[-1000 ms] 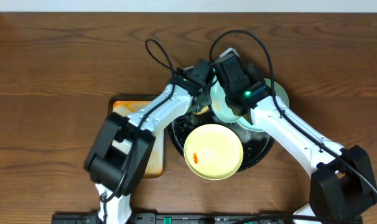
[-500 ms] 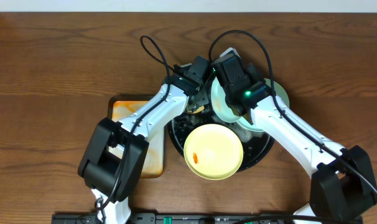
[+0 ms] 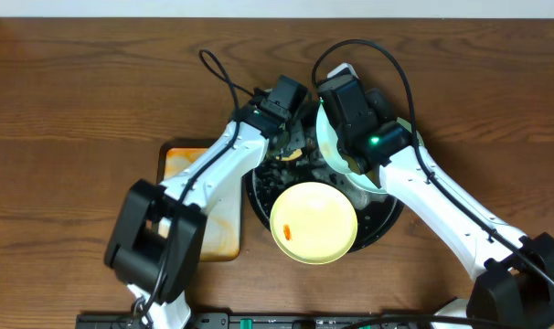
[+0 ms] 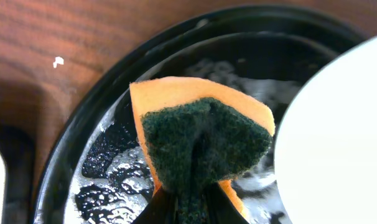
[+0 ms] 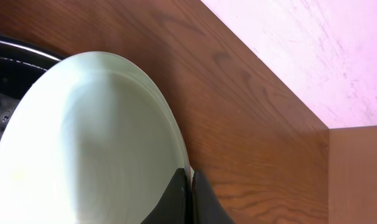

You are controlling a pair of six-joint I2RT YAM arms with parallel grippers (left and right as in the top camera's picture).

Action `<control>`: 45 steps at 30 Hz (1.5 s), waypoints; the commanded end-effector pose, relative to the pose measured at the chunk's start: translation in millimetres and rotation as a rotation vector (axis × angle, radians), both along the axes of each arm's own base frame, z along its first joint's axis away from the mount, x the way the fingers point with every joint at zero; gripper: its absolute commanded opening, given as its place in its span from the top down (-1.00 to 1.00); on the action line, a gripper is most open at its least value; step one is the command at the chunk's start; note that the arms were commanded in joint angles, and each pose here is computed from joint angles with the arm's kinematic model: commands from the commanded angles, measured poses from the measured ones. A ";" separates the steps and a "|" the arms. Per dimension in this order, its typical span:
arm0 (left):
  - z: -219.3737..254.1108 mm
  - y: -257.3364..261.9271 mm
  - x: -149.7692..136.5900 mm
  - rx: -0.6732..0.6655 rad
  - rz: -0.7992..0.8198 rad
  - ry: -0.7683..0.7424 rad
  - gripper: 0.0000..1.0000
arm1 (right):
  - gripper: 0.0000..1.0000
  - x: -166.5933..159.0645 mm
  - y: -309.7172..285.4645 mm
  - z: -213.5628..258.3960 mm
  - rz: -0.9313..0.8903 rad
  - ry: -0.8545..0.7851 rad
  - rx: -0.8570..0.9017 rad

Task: Clean dirty plates on tray and stack at the side
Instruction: 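Tilt the plate up with right gripper and scrub it with left sponge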

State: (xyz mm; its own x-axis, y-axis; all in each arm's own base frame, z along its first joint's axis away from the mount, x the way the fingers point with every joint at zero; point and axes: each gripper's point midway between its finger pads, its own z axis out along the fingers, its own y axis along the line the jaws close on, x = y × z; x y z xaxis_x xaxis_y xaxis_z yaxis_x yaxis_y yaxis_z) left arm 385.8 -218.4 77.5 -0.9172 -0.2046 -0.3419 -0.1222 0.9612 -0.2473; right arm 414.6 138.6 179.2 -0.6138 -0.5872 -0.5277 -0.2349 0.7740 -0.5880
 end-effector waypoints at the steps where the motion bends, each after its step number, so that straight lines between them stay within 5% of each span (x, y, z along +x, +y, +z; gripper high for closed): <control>1: 11.0 1.8 -1.4 0.011 -0.059 -0.021 0.70 | 0.98 3.3 -0.1 26.8 -0.011 -0.063 -0.003; 9: 0.9 15.1 -8.3 0.083 -0.062 0.000 0.69 | 0.98 1.7 -0.5 47.6 0.051 -0.098 -0.167; 45: -23.6 41.6 -13.0 0.124 -0.015 0.081 0.70 | 0.99 -4.1 24.4 71.9 0.114 -0.176 -0.133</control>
